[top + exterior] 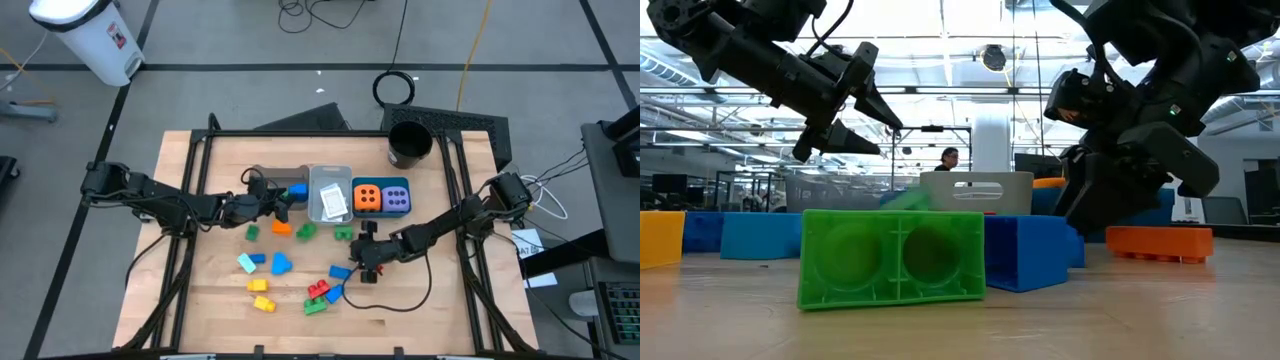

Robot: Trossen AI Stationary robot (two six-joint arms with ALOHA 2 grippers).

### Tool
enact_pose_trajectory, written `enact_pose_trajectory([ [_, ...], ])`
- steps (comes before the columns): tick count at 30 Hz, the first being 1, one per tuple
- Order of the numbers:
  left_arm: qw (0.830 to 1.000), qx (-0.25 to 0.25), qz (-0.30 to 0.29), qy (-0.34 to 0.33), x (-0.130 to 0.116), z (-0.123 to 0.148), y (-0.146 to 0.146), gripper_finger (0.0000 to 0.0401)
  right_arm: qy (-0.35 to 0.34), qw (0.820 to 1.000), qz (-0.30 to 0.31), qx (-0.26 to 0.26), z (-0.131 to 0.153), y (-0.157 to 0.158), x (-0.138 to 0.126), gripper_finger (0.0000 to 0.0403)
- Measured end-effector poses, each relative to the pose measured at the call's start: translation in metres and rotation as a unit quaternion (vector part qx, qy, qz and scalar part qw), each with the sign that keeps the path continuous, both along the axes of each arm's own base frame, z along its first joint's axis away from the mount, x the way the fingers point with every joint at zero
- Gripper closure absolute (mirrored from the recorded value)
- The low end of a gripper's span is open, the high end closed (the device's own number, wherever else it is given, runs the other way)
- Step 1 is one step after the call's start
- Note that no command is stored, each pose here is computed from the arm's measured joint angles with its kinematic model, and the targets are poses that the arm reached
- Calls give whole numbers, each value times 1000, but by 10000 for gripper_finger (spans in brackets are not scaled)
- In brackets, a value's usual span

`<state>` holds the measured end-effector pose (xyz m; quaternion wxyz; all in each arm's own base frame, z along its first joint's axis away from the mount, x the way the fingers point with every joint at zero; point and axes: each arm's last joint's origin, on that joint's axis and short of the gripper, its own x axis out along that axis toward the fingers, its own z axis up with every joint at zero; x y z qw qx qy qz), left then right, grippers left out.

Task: Pick & Place Toys
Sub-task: Move the green game piece to the center of the table

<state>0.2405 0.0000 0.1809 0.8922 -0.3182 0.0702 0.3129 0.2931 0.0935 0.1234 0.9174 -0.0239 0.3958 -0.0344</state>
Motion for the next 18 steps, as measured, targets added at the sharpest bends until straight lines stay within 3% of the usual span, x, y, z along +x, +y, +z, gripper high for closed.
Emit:
enact_pose_trajectory([
  [10,1000,0,0,0,0,0,0,121,-9,1000,2,1,6,0,-1,300],
  [14,1000,1,0,0,0,0,0,121,-45,999,1,-11,22,-1,-1,289],
  [18,1000,0,0,0,0,0,0,121,-61,998,6,-35,33,-6,-2,253],
])
